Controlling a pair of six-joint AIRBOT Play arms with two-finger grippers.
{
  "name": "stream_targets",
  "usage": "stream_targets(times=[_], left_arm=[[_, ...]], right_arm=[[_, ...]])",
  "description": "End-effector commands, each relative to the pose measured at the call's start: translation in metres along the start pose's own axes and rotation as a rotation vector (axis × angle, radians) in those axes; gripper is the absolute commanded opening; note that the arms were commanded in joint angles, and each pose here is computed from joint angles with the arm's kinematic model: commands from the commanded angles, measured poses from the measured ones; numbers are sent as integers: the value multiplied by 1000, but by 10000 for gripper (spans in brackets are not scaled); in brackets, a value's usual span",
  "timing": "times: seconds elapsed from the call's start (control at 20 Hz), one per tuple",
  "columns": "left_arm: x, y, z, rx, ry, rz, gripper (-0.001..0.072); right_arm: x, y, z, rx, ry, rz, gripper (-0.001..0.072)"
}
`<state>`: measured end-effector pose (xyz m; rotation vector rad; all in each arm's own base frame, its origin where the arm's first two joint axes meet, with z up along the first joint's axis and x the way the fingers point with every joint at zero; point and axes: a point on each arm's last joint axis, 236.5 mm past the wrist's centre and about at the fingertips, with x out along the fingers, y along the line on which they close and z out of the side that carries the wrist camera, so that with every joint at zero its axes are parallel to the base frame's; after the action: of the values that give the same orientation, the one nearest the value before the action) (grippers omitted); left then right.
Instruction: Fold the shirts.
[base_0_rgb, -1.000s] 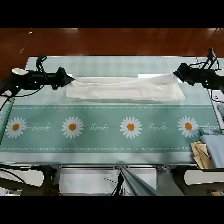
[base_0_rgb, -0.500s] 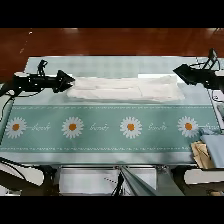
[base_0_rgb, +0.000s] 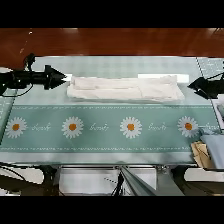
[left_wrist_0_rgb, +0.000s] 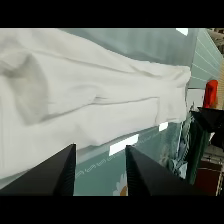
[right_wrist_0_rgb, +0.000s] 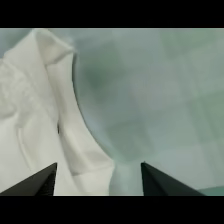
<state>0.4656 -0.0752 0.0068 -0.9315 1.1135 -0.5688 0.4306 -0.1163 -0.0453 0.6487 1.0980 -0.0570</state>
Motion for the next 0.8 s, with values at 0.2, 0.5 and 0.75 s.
stream_targets(times=[0.2,0.5,0.75], left_arm=[[22,-27,-21,64,70,-19,374],[30,-34,-28,78,92,-23,218],[45,-45,-40,105,126,-29,26]], right_arm=[[74,72,-36,169,167,305,616],[101,118,-56,84,192,341,37],[21,148,-52,-147,145,331,32]])
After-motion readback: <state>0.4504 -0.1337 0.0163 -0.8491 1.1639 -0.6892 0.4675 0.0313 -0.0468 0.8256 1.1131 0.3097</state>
